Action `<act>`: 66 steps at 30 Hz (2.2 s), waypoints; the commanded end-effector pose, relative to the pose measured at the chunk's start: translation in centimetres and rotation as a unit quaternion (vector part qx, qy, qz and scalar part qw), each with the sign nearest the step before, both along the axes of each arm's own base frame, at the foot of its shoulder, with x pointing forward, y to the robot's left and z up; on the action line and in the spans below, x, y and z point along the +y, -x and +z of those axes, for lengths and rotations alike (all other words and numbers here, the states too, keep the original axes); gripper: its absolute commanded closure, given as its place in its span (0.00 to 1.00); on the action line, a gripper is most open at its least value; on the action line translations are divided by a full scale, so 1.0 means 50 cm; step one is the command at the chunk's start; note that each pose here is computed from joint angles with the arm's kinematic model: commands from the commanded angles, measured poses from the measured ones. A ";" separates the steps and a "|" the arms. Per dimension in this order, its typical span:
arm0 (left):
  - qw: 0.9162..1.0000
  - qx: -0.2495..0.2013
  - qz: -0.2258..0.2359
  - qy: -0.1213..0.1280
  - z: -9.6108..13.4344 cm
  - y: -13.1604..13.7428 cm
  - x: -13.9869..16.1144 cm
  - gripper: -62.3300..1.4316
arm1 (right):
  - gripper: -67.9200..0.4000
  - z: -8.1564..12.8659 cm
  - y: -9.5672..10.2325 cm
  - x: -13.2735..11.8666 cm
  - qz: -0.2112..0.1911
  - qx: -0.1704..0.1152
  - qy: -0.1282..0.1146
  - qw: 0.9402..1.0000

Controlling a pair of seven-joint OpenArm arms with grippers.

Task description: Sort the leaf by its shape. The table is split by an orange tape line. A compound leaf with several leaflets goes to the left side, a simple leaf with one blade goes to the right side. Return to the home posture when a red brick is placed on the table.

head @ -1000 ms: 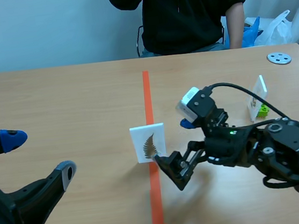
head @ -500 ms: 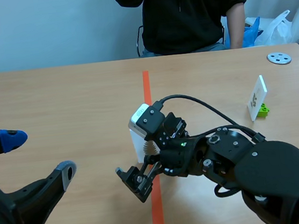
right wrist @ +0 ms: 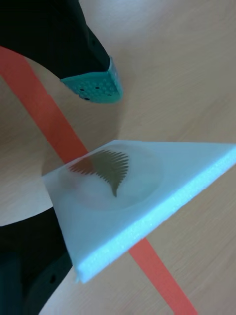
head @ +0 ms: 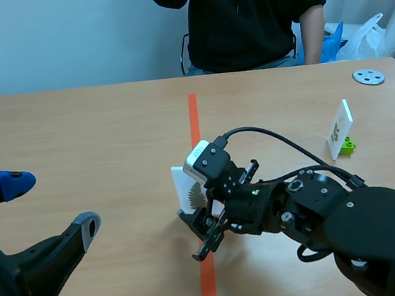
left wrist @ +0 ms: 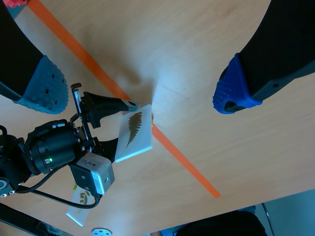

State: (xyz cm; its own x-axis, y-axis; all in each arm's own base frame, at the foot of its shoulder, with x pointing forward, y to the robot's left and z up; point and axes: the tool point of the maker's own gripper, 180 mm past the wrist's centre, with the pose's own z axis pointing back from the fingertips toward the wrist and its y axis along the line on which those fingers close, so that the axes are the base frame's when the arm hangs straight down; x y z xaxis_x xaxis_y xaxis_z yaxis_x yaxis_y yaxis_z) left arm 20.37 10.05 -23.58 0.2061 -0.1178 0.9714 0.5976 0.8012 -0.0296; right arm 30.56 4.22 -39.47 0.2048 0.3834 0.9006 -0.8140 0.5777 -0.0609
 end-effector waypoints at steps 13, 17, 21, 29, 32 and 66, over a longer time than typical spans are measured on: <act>1.000 -0.014 0.003 0.014 0.019 -0.003 -0.004 0.00 | 0.90 0.033 -0.023 -0.004 -0.004 -0.024 -0.013 1.000; 1.000 -0.014 0.003 0.014 0.019 -0.003 -0.004 0.00 | 0.90 0.059 -0.030 -0.011 -0.004 -0.042 -0.014 0.999; 1.000 -0.014 0.003 0.014 0.019 -0.003 -0.004 0.00 | 0.90 0.105 -0.046 -0.046 -0.030 -0.067 -0.024 0.997; 1.000 -0.014 0.003 0.014 0.018 -0.003 -0.004 0.00 | 0.90 0.210 -0.059 -0.166 -0.121 -0.091 -0.060 0.987; 1.000 -0.014 0.003 0.014 0.018 -0.003 -0.004 0.00 | 0.90 0.243 -0.061 -0.228 -0.160 -0.100 -0.064 0.980; 1.000 -0.016 0.003 0.015 0.020 -0.004 -0.004 0.00 | 0.90 0.108 -0.101 -0.579 -0.467 -0.014 -0.063 0.882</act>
